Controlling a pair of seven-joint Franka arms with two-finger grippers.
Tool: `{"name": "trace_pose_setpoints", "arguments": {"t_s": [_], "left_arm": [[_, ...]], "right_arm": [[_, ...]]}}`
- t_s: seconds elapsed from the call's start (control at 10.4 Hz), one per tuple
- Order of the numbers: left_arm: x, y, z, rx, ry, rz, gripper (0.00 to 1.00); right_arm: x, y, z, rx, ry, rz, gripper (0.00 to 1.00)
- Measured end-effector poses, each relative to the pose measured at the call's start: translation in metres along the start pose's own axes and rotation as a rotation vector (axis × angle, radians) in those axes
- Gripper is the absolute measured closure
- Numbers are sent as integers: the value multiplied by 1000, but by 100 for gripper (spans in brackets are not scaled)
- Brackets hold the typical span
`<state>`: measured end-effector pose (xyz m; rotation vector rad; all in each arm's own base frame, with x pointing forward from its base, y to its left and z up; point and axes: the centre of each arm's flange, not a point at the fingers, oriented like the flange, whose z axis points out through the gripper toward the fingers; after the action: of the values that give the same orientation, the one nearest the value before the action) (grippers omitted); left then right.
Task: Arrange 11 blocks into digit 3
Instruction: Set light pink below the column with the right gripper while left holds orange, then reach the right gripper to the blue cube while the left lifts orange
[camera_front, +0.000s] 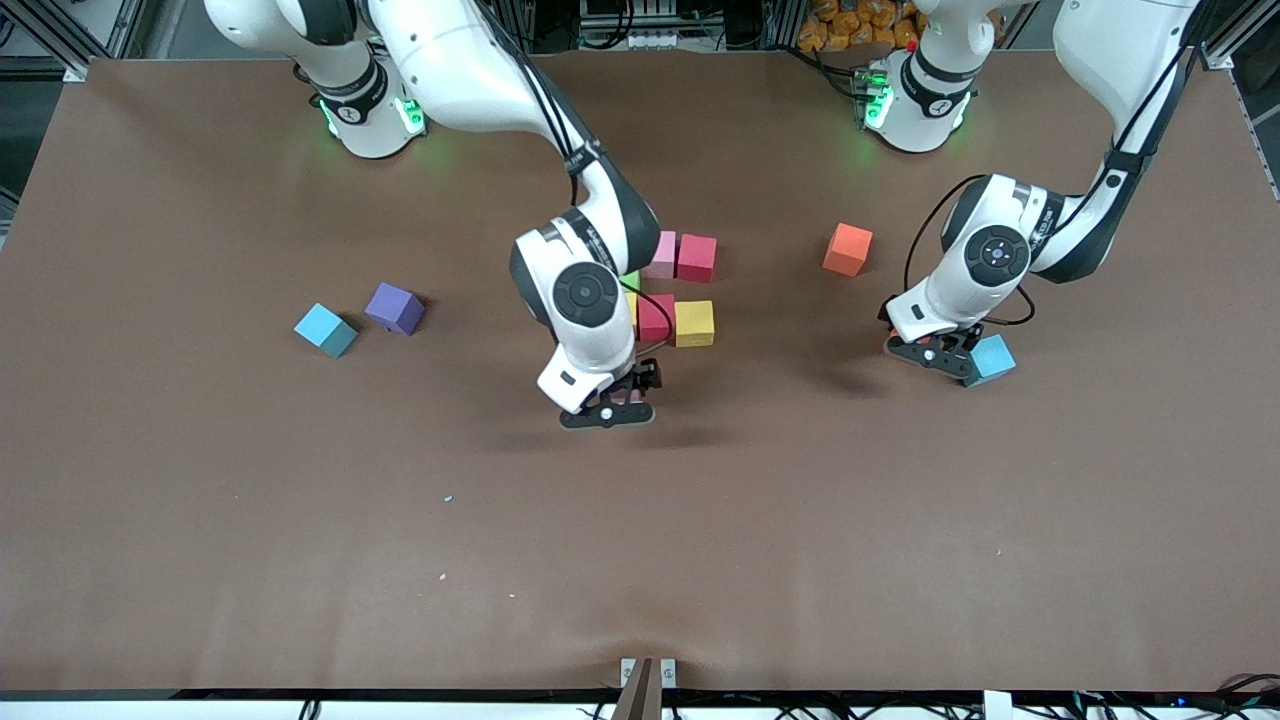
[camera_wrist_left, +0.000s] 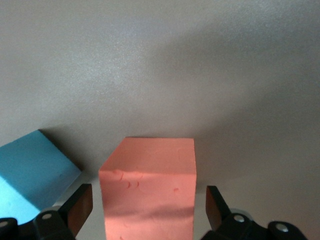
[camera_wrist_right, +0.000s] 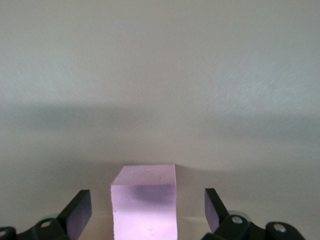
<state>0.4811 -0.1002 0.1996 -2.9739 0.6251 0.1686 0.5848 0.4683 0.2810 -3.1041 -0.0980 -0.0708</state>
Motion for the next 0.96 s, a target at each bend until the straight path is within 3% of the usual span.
{"name": "trace_pose_setpoints", "arguments": {"t_s": [0.1, 0.19, 0.29, 0.38, 0.58, 0.96], "left_arm": [[0, -2, 2, -3, 2, -5, 0], [-1, -3, 2, -4, 2, -7, 1], [-1, -4, 3, -4, 0, -4, 9], [-2, -4, 3, -5, -2, -3, 9], [-4, -10, 4, -6, -3, -13, 37], [16, -22, -15, 3, 54, -26, 39]], "right_arm": [[4, 5, -13, 2, 7, 8, 0], [7, 15, -18, -16, -6, 21, 0], [10, 29, -18, -45, -33, 39, 0], [15, 46, -15, -76, -53, 63, 0], [27, 87, -9, -126, -64, 122, 0], [53, 180, -6, -204, -66, 257, 0]]}}
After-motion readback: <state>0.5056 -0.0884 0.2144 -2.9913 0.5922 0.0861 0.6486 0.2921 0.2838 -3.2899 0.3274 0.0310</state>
